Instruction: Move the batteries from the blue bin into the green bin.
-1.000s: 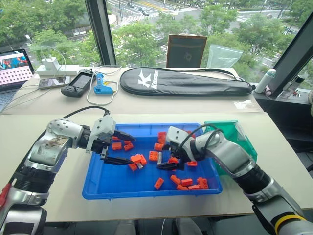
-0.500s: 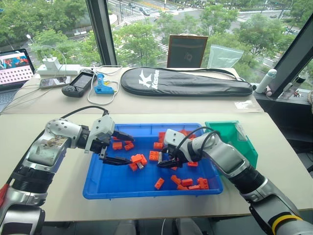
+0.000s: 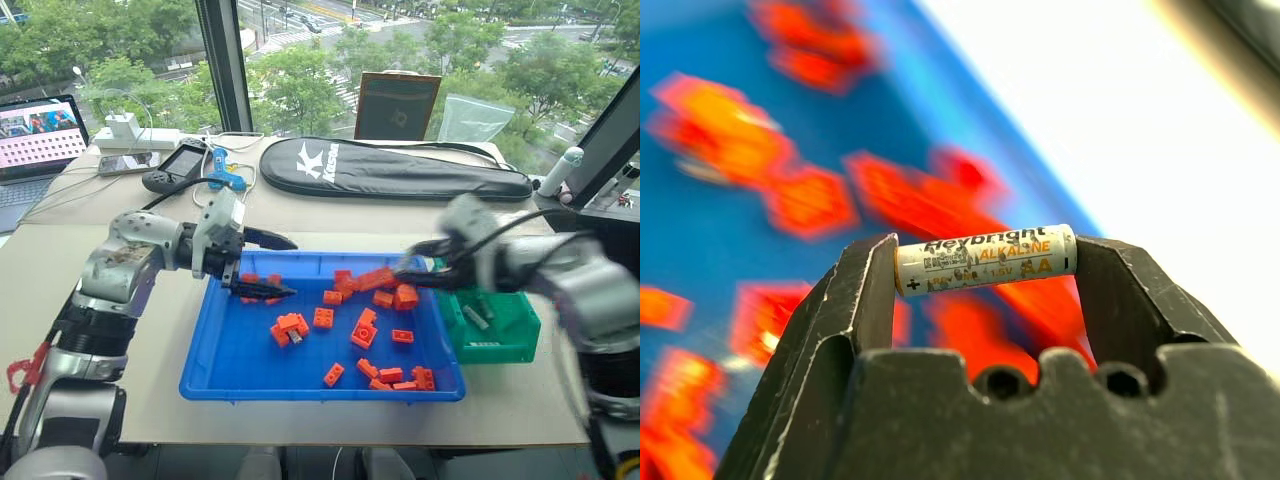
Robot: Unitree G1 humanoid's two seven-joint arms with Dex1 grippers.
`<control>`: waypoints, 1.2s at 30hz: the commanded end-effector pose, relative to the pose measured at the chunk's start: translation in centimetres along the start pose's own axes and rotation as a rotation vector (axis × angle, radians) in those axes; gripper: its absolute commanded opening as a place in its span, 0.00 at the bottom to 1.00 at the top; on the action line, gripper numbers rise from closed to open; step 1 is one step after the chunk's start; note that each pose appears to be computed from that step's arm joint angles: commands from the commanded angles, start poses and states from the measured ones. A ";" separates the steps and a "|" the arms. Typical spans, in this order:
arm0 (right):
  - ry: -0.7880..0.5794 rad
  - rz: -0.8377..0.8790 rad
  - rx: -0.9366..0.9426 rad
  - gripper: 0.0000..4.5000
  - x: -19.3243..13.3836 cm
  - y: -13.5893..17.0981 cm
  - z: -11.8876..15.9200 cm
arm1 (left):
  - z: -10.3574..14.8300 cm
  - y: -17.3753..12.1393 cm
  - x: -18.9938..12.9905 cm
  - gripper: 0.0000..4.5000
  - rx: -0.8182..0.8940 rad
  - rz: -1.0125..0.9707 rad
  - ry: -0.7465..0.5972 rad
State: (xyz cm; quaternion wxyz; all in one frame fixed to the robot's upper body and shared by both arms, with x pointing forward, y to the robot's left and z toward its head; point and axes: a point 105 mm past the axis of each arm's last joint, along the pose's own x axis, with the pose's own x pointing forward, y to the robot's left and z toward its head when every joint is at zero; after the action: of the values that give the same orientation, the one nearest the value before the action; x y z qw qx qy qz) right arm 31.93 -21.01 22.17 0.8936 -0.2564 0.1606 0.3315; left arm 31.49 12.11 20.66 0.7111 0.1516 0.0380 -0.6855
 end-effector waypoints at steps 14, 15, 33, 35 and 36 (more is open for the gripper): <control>0.156 -0.036 -0.051 0.56 -0.3 -0.4 -4.6 | 0.4 0.0 2.8 1.00 0.055 -0.105 -0.040; 0.160 -0.032 -0.043 0.56 -0.1 -0.4 -4.7 | 0.4 0.0 2.8 1.00 0.056 -0.104 -0.045; 0.084 0.295 -0.216 0.99 0.6 4.3 1.6 | 1.2 0.0 -0.5 1.00 0.066 0.007 -0.046; -0.002 0.377 -0.223 0.99 1.7 6.3 3.2 | 0.8 0.1 -1.1 1.00 0.069 0.031 -0.006; -0.059 0.430 -0.209 0.99 2.7 7.8 4.0 | 0.4 0.1 -1.7 1.00 0.070 0.047 0.023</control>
State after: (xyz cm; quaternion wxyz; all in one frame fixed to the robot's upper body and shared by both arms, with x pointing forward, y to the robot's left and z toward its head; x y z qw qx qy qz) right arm 29.74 -15.09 21.32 0.7890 -0.3183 0.1787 0.4942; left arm 31.63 12.64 20.68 0.7151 0.1595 0.0273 -0.6800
